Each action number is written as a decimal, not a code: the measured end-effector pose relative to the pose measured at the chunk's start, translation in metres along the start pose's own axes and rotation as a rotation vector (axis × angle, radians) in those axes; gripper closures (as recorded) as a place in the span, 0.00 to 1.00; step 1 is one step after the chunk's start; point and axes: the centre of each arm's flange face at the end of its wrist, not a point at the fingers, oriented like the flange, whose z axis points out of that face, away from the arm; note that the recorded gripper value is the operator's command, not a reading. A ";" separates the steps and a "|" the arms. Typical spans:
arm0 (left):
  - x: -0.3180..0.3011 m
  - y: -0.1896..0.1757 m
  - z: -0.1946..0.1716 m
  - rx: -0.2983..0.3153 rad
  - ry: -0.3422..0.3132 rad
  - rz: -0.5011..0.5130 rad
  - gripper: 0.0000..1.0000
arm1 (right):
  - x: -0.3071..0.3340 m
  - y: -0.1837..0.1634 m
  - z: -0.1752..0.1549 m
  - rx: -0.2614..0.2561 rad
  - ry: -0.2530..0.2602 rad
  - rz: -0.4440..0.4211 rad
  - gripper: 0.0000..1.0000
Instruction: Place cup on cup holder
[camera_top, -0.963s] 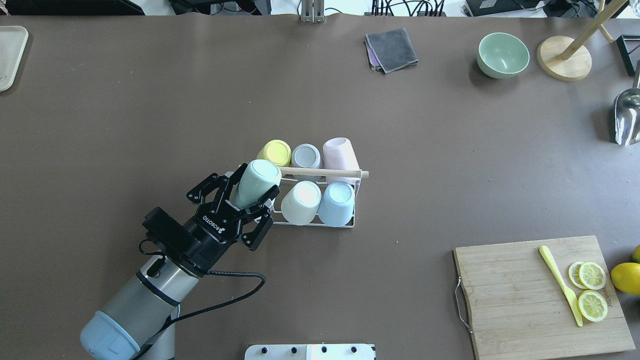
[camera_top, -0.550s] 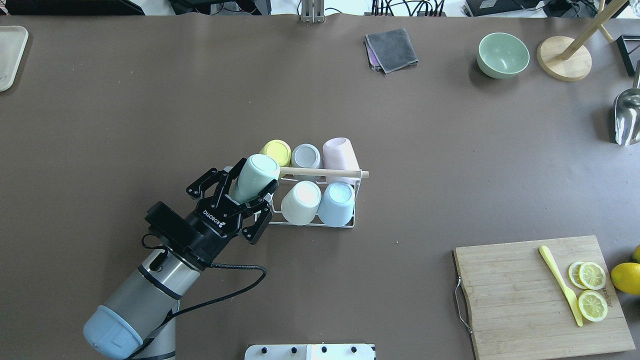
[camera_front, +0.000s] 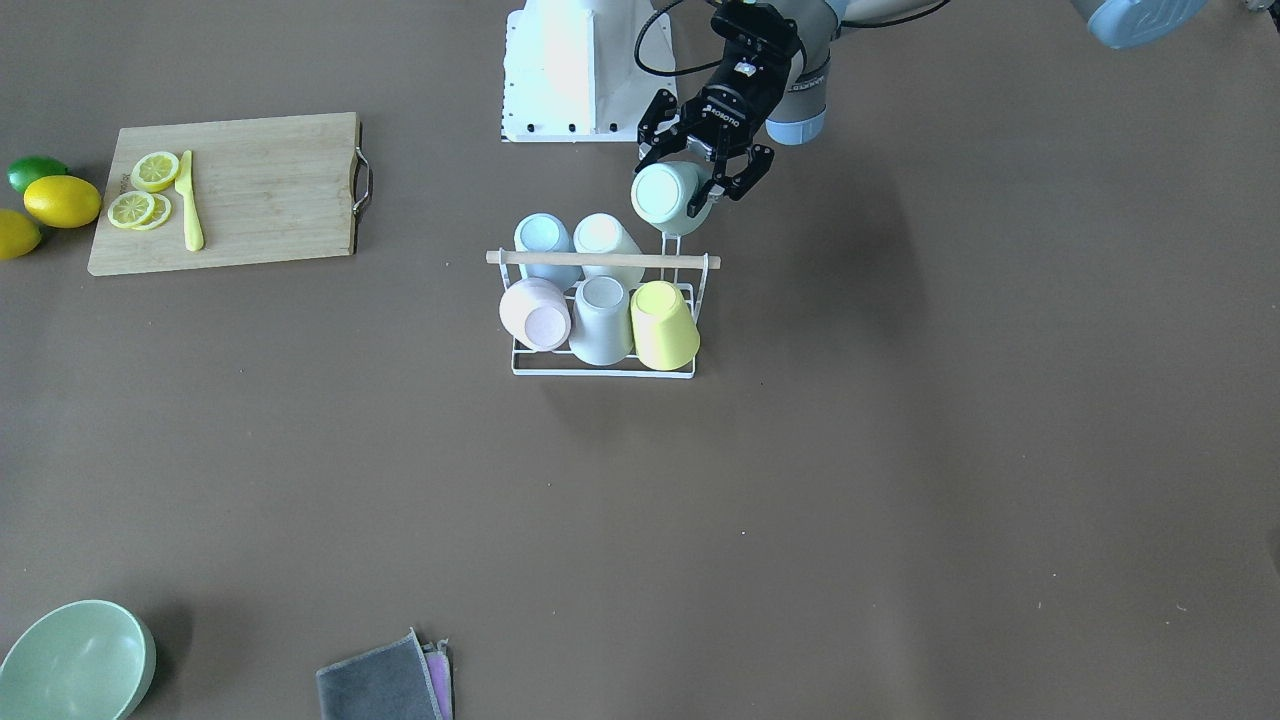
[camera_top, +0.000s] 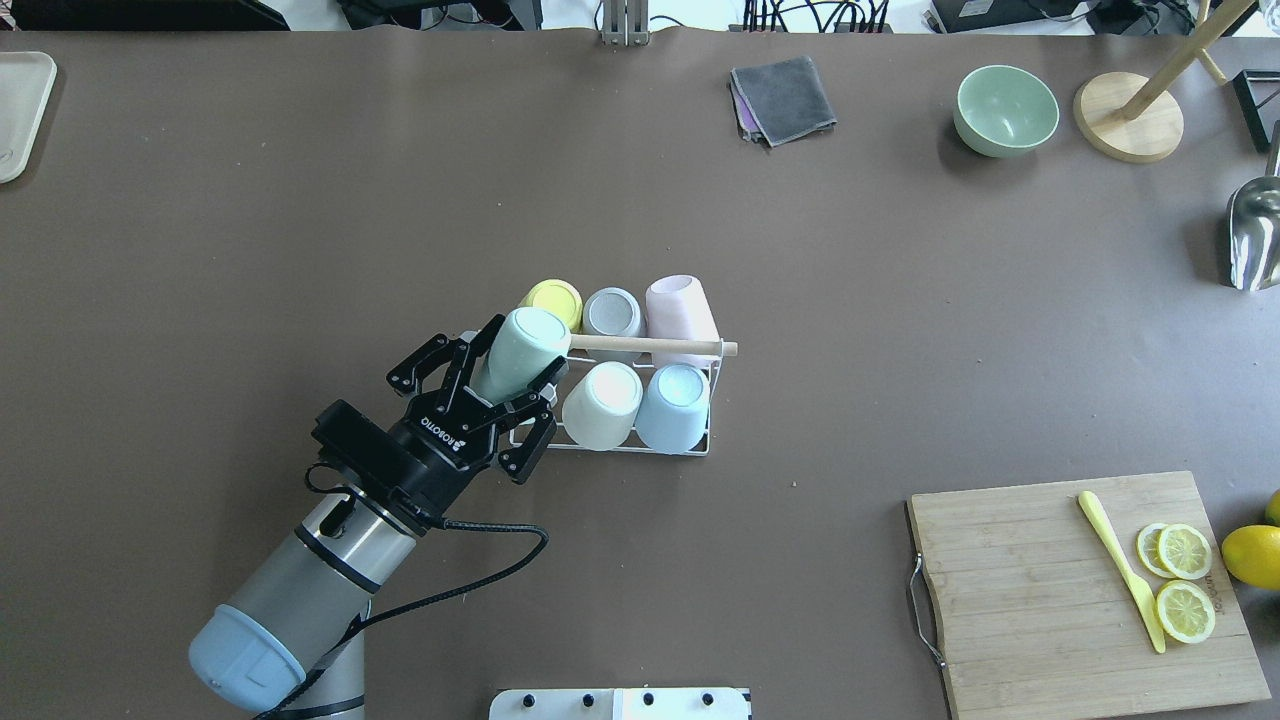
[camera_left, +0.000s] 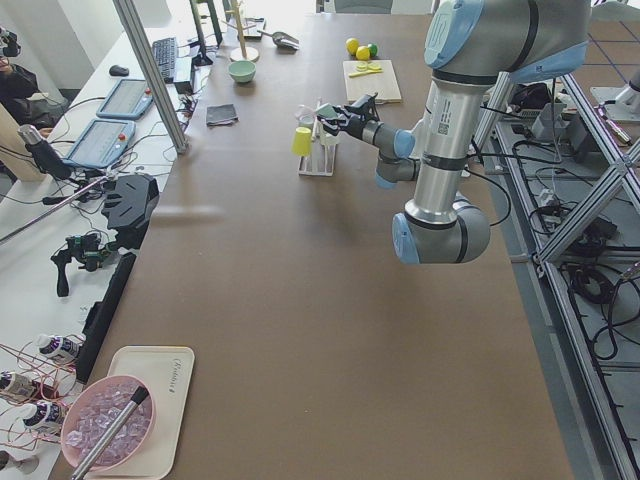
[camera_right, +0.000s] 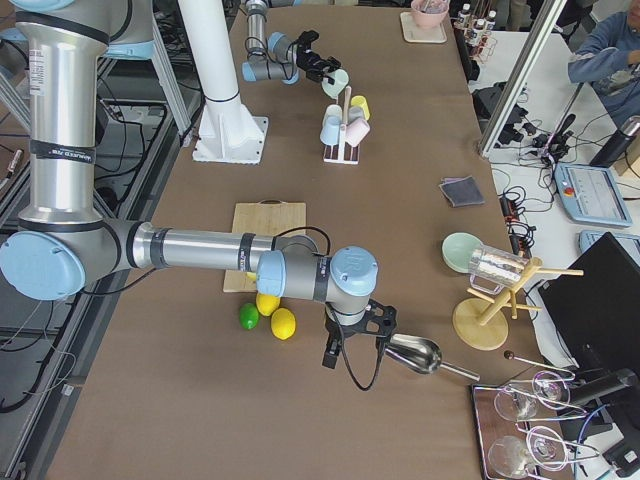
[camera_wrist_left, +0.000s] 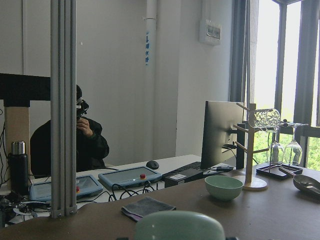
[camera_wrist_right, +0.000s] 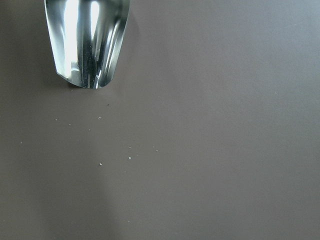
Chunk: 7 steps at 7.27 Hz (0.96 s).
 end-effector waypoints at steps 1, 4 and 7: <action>-0.001 0.001 0.001 0.000 -0.002 0.003 1.00 | -0.001 -0.001 -0.001 0.001 0.000 -0.002 0.00; -0.003 0.006 0.002 -0.007 -0.006 0.012 1.00 | 0.000 -0.001 0.000 0.001 0.002 -0.001 0.00; -0.002 0.015 0.005 -0.016 -0.008 0.022 1.00 | -0.001 -0.002 0.000 0.002 0.002 -0.001 0.00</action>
